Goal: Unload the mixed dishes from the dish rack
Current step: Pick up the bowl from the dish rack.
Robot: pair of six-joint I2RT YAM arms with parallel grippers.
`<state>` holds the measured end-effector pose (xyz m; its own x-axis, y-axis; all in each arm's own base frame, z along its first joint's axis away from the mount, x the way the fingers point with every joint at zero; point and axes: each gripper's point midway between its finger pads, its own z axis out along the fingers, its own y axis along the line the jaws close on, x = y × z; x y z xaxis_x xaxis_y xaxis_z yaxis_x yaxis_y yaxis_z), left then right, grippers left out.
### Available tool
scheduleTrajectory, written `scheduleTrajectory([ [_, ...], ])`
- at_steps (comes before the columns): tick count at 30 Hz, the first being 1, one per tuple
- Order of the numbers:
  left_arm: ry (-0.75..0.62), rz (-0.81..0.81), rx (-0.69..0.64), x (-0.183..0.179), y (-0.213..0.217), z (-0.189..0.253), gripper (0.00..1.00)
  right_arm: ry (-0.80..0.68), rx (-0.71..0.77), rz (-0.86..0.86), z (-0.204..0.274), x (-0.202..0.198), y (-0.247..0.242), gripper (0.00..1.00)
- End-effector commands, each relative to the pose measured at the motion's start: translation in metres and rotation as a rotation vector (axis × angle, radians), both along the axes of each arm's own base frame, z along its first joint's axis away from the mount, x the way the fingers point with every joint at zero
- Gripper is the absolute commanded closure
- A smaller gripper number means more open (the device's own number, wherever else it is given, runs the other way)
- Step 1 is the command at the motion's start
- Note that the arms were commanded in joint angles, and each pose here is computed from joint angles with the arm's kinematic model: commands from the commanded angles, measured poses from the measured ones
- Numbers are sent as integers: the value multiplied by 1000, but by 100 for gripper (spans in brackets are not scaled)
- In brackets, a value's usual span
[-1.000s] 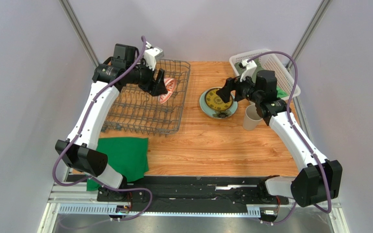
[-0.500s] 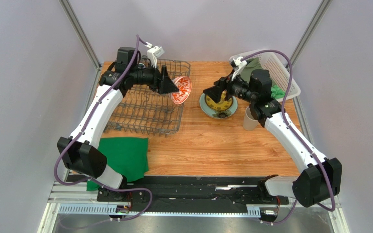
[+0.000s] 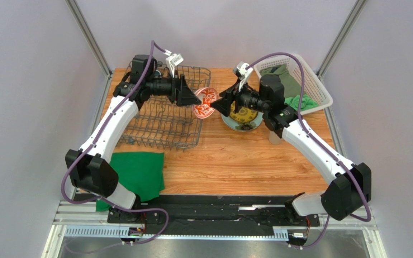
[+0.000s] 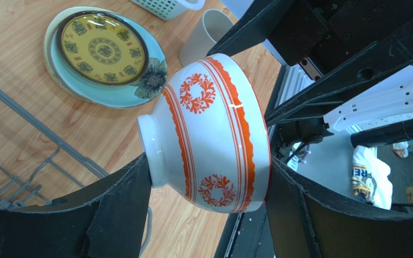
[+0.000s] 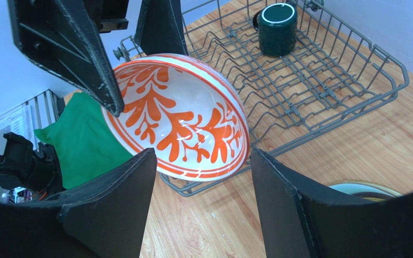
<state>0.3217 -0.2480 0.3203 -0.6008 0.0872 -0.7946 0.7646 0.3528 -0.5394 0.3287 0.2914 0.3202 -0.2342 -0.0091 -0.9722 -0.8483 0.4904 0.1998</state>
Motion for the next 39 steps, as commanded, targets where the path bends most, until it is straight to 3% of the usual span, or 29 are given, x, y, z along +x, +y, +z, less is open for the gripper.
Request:
scheduleTrajectory([
  [1,-127,-66,-75,-18,-2,37,100,-73,-20,-33,13,10,3,32],
  [14,-148,-77,-90,-35,2,41,100,-124,-62,-96,13,17,-4,33],
  [19,-138,-108,-107,-40,-2,41,100,-124,-59,-73,14,15,2,39],
  [31,-129,-132,-110,-43,-8,34,100,-123,-58,-15,15,5,14,70],
  [36,-121,-134,-114,-42,-9,33,100,-120,-61,-6,12,4,16,100],
  [39,-114,-134,-115,-41,-9,30,100,-116,-64,-6,11,4,16,100],
])
